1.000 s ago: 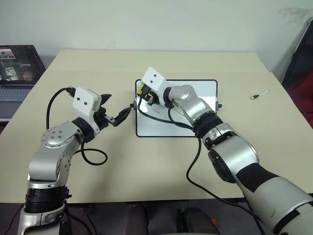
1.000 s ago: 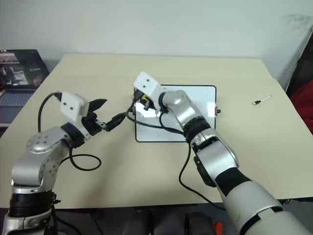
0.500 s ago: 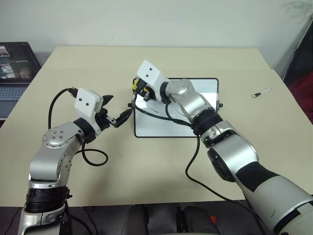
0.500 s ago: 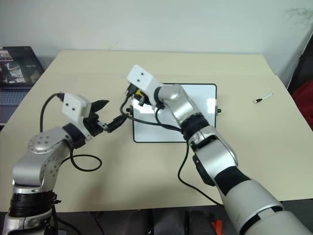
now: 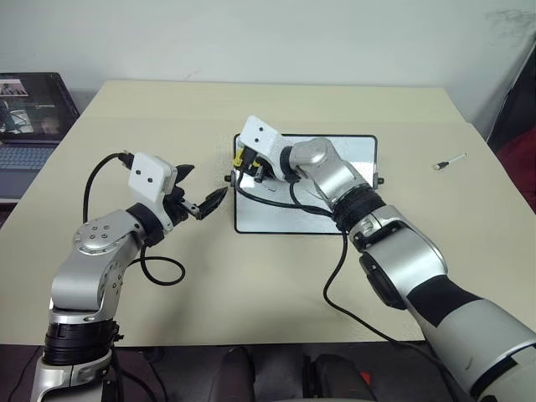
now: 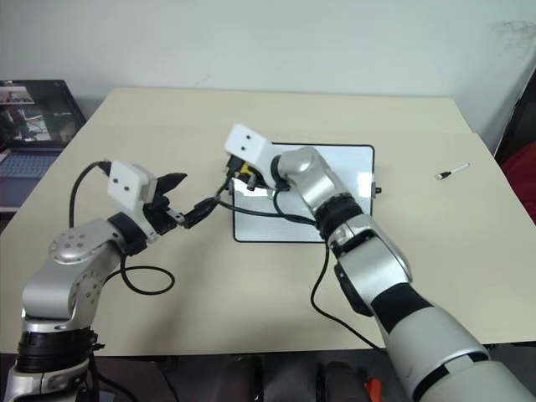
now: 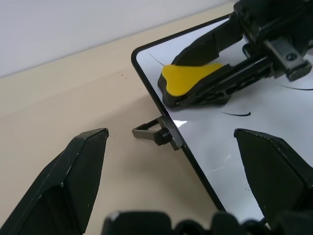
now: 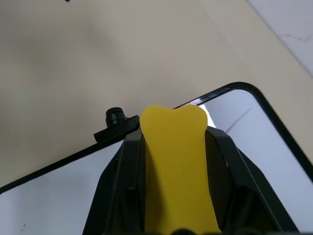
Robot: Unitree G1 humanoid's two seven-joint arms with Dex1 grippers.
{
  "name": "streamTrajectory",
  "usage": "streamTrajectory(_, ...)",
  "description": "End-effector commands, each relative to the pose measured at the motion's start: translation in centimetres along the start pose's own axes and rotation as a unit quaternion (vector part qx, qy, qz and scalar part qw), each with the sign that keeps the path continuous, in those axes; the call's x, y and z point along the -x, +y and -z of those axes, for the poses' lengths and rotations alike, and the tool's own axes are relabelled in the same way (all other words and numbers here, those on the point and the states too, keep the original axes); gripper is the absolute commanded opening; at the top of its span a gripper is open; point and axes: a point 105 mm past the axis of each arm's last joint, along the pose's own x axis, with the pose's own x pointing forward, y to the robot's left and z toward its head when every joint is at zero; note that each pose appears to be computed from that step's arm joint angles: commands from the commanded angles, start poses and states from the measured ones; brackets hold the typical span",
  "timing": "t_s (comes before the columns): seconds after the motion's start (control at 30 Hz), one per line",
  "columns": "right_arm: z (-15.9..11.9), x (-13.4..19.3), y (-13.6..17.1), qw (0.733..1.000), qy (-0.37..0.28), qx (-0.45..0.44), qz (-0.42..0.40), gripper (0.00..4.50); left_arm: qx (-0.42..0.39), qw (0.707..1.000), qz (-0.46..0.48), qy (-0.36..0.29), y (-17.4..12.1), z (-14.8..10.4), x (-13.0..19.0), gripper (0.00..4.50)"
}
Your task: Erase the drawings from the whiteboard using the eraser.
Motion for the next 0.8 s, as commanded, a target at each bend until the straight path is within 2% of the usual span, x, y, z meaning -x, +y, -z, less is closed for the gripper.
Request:
streamTrajectory(0.03, -4.5, 1.3, -1.4, 0.997, -0.058, 0.040, 0.018, 1.30, -0.012, 1.000, 0.007, -0.019, -0.4, -1.0, -0.1, 4.50)
streamTrajectory(0.13, -5.3, 1.5, -1.7, 0.996, -0.062, 0.058, 0.027, 1.30, -0.011, 1.000, 0.009, -0.020, -0.5, -1.0, -0.2, 4.50)
streamTrajectory(0.27, -5.8, 0.2, -1.8, 0.995, -0.043, 0.081, 0.049, 1.30, -0.012, 1.000, 0.011, -0.020, -0.6, -1.0, -0.3, 4.50)
streamTrajectory(0.6, -1.7, -0.4, -1.9, 0.994, 0.041, 0.091, 0.043, 1.30, -0.010, 1.000, 0.018, -0.018, -1.0, -0.8, -0.3, 4.50)
streamTrajectory(0.8, -1.6, 0.0, -2.1, 0.999, 0.024, 0.034, 0.033, 1.30, -0.012, 0.999, 0.025, -0.020, -1.2, -0.8, -0.4, 4.50)
